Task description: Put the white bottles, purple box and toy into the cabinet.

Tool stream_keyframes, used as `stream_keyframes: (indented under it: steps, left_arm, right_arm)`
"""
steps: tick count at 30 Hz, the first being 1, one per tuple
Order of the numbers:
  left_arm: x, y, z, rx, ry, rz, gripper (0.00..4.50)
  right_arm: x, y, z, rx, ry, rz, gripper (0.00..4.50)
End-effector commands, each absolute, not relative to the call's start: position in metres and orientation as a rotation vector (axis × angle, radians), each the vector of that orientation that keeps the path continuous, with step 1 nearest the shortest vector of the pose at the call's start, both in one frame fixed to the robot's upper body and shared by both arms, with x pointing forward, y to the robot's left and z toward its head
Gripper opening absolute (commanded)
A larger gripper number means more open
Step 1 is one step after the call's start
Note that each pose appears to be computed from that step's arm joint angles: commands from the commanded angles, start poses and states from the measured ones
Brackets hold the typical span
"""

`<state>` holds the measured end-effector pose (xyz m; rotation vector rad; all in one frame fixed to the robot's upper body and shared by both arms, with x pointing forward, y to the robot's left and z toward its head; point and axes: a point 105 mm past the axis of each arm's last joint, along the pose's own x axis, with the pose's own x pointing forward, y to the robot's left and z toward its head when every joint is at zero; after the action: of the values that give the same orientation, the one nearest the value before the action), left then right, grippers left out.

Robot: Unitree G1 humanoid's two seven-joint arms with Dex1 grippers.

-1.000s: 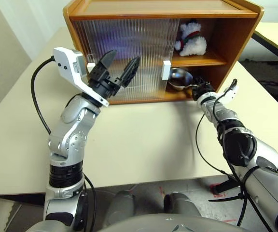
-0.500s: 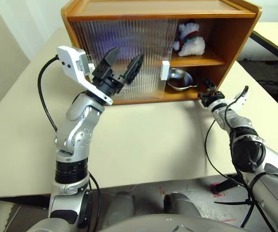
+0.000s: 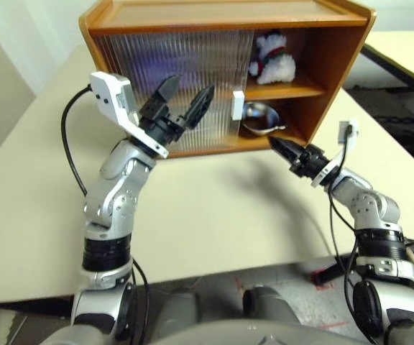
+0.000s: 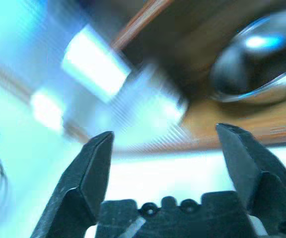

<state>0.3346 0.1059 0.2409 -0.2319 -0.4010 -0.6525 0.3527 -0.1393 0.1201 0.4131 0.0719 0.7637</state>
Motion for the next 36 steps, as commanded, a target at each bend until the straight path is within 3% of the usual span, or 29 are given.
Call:
stream_keyframes:
  steps: [1, 6, 12, 22, 25, 35, 36]
  left_arm:
    - [0.338, 0.110, 0.230, -0.229, -0.371, -0.621, 4.50]
    - [0.339, 0.118, 0.227, -0.226, -0.367, -0.579, 4.50]
    - [0.341, 0.125, 0.228, -0.221, -0.376, -0.541, 4.50]
    - [0.333, 0.132, 0.230, -0.207, -0.387, -0.503, 4.50]
    - [0.331, 0.133, 0.230, -0.206, -0.388, -0.496, 4.50]
    - [0.329, 0.131, 0.231, -0.208, -0.390, -0.500, 4.50]
    - [0.329, 0.131, 0.231, -0.208, -0.390, -0.501, 4.50]
  right_arm:
    - [0.342, -0.121, 0.139, 0.202, -0.035, 0.826, 4.48]
    - [0.330, -0.089, 0.156, -0.032, -0.175, 0.887, 4.48]
    - [0.346, -0.050, 0.174, -0.143, -0.271, 0.819, 4.48]
    - [0.362, -0.018, 0.181, -0.080, -0.303, 0.802, 4.48]
    - [0.363, -0.017, 0.178, -0.054, -0.288, 0.795, 3.87]
    - [0.389, -0.031, 0.166, -0.031, -0.262, 0.548, 0.02]
    - [0.391, -0.034, 0.166, -0.044, -0.268, 0.516, 0.02]
